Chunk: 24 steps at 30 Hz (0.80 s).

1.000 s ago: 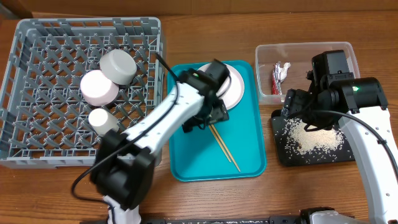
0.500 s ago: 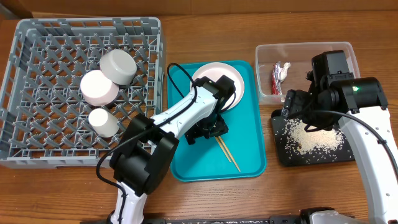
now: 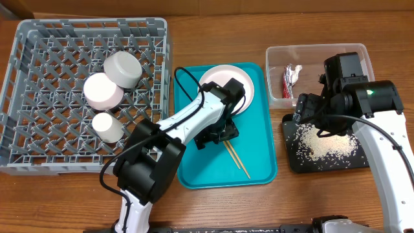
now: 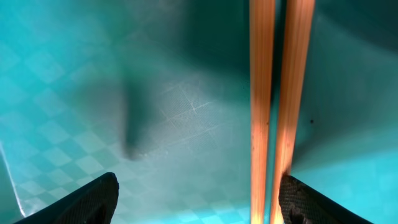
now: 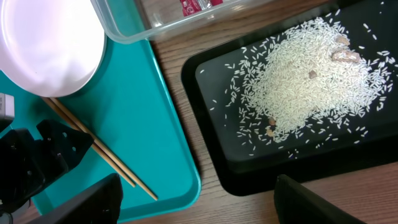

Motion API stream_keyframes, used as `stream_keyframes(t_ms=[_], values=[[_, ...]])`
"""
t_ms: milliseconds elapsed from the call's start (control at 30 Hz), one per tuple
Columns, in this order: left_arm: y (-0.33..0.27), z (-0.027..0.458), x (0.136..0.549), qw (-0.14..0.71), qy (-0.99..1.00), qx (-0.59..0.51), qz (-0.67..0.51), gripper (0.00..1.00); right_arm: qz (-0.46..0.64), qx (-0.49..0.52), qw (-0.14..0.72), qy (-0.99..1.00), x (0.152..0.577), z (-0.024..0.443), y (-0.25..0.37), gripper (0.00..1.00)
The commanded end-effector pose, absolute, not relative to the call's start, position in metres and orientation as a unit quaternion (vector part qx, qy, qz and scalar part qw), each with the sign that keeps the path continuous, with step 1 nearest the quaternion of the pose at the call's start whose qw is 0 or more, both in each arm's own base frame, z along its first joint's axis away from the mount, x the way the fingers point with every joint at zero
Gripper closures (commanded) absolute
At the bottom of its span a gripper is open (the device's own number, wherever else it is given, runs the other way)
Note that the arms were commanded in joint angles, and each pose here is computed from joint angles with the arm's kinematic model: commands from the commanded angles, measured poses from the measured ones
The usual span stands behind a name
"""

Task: Sort waste into correct bins and load items into the dishwasher

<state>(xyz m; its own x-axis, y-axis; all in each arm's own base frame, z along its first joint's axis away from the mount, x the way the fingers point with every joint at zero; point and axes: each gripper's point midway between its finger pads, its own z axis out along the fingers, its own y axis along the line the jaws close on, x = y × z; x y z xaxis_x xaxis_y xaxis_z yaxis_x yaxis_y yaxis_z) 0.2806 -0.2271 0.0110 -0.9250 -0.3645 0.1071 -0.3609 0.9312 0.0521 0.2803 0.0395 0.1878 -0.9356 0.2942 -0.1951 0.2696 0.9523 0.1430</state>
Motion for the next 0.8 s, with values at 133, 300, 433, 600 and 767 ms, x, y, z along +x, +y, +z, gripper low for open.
stream_keyframes(t_ms=[133,300,433,600,767], values=[[-0.211,-0.012,0.257,0.093,-0.975,0.195,-0.050,0.19,0.053,0.137,0.117,0.982,0.281,0.192,0.037,0.20],[-0.208,-0.011,0.252,0.103,-0.974,0.196,-0.057,0.19,0.053,0.135,0.118,0.982,0.281,0.192,0.037,0.20],[-0.204,-0.009,0.247,0.111,-0.972,0.196,-0.067,0.19,0.052,0.135,0.116,0.983,0.281,0.192,0.037,0.20],[-0.204,-0.010,0.252,0.102,-0.973,0.196,-0.064,0.18,0.052,0.135,0.116,0.983,0.280,0.192,0.037,0.20],[-0.207,-0.012,0.261,0.084,-0.976,0.194,-0.056,0.41,0.051,0.135,0.112,0.983,0.279,0.192,0.037,0.20]])
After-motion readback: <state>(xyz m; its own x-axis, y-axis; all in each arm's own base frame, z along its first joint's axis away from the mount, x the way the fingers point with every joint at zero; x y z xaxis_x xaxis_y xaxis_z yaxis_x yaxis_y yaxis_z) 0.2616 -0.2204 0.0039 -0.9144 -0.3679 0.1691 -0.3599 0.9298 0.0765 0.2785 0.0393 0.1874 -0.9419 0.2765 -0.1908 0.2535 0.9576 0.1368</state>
